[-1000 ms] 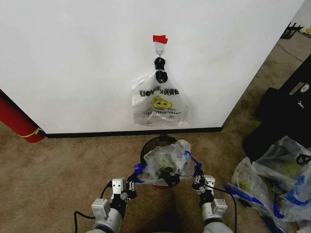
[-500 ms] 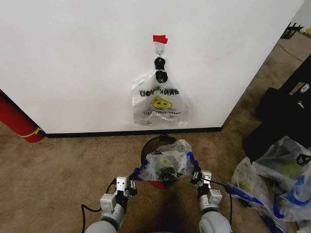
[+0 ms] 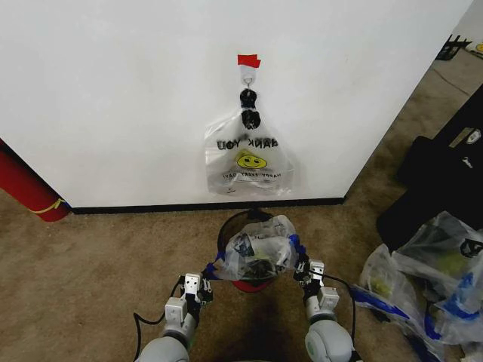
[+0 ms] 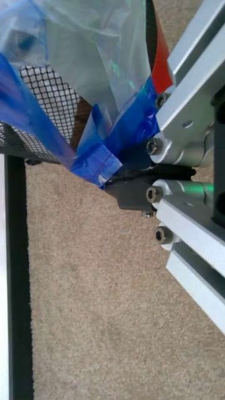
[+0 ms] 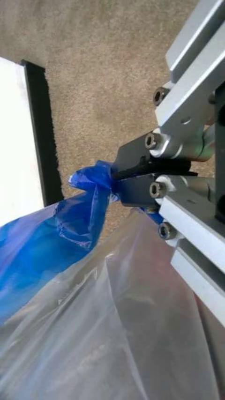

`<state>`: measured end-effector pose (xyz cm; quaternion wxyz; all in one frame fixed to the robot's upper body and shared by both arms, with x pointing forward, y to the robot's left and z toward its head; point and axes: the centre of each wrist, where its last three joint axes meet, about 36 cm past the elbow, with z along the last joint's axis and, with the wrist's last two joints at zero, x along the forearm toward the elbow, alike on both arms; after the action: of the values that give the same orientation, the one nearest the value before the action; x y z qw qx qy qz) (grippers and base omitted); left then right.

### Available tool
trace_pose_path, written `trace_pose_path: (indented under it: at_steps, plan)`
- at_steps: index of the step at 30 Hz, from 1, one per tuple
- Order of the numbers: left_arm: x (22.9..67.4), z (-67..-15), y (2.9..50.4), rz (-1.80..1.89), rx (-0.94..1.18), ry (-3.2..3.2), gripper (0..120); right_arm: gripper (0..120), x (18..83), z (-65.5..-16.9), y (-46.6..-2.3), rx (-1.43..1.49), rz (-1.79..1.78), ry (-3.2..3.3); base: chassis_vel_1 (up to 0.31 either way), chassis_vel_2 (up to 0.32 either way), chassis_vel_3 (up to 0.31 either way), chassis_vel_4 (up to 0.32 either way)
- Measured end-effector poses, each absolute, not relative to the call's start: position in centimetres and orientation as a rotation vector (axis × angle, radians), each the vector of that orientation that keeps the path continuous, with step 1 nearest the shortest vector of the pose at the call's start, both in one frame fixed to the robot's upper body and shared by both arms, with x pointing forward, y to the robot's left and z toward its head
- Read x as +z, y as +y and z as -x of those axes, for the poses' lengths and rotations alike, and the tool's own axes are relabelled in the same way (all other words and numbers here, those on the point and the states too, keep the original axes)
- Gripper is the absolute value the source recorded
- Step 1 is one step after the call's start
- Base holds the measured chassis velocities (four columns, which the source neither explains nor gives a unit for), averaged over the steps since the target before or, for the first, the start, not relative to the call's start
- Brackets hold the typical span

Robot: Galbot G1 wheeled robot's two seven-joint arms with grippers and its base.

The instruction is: Pick up the garbage bag from the wall and place it over the trash bin.

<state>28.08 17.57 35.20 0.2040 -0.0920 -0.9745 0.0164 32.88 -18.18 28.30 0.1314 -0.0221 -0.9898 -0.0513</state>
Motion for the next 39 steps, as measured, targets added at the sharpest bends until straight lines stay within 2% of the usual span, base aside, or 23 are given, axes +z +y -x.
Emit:
trace_pose_path:
  at_steps: [5,9,14,19,21,24,27,30,39]
  plan:
    - [36.1,-27.3,17.4,0.281,0.070,-2.722,3,0,28.3,-32.1,-18.4,-0.141,0.063,-2.900,0.000,0.000,0.000,0.000]
    - [37.5,-26.4,17.5,0.307,0.057,-2.748,19,0,28.6,-30.8,-18.9,-0.096,0.035,-2.962,0.000,0.000,0.000,0.000]
    - [38.7,-25.4,17.5,0.321,0.026,-2.779,36,8,29.3,-29.7,-19.4,-0.070,0.017,-3.017,0.000,0.000,0.000,0.000]
    - [39.5,-23.8,17.3,0.346,0.024,-2.777,56,28,29.7,-28.5,-20.4,-0.023,0.020,-3.054,0.000,0.000,0.000,0.000]
    - [39.5,-23.7,17.3,0.346,0.024,-2.776,59,30,29.7,-28.3,-20.5,-0.013,0.019,-3.057,0.000,0.000,0.000,0.000]
    - [39.8,-23.1,17.5,0.334,0.024,-2.778,74,45,29.5,-27.5,-20.9,0.025,0.014,-3.072,0.000,0.000,0.000,0.000]
    - [40.2,-22.7,17.6,0.327,0.031,-2.782,81,52,29.5,-27.0,-21.1,0.022,0.011,-3.083,0.000,0.000,0.000,0.000]
    - [41.0,-22.5,18.0,0.301,0.063,-2.825,95,67,29.4,-26.3,-22.1,0.021,-0.028,-3.131,0.000,0.000,0.000,0.000]
    - [44.2,-22.6,18.4,0.267,0.176,-2.938,100,98,31.7,-25.1,-23.5,0.008,-0.068,-3.279,0.000,0.000,0.000,0.000]
